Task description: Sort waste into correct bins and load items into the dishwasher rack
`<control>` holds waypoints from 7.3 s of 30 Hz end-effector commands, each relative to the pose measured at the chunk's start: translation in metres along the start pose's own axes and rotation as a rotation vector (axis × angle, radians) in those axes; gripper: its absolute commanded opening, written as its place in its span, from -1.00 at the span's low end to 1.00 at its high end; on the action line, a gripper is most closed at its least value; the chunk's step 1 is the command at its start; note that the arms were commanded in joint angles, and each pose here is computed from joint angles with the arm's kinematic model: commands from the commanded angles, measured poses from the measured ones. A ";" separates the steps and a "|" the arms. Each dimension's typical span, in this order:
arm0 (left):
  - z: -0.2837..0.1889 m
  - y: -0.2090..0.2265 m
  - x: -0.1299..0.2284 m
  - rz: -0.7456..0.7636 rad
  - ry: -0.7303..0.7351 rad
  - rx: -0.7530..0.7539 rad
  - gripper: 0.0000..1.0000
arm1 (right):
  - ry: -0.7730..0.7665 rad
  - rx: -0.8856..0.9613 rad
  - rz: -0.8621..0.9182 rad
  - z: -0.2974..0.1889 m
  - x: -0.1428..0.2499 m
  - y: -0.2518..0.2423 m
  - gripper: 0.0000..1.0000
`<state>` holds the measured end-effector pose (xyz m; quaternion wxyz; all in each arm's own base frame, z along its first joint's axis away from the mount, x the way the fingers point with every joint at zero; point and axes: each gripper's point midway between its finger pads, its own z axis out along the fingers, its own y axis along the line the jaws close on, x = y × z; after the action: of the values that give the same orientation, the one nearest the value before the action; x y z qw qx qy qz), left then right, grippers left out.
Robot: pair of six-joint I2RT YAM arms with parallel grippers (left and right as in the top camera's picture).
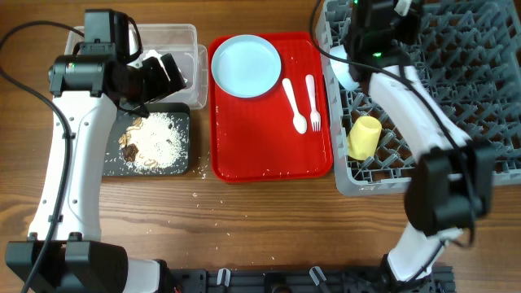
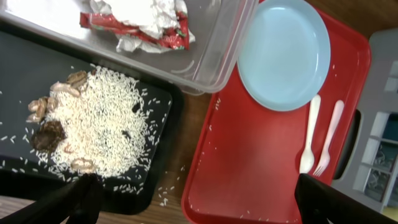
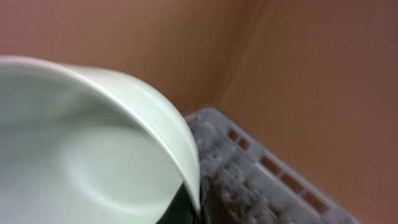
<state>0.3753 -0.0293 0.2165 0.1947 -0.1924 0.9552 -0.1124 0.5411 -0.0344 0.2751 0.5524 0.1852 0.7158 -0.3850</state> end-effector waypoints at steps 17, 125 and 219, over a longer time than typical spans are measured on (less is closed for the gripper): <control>0.001 0.001 0.000 0.003 0.005 0.008 1.00 | -0.014 0.009 -0.442 0.047 0.113 0.081 -0.52; 0.001 0.001 0.000 0.003 0.005 0.008 0.99 | 1.161 -1.034 -0.396 -0.247 0.294 0.133 -0.39; 0.001 0.001 0.000 0.003 0.005 0.008 1.00 | 1.095 -1.302 -0.570 -0.295 0.245 0.068 -0.91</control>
<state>0.3746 -0.0305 0.2160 0.1924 -0.1918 0.9554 -0.1155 0.3066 0.1810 0.0119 -0.0240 -0.1831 0.9779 0.0981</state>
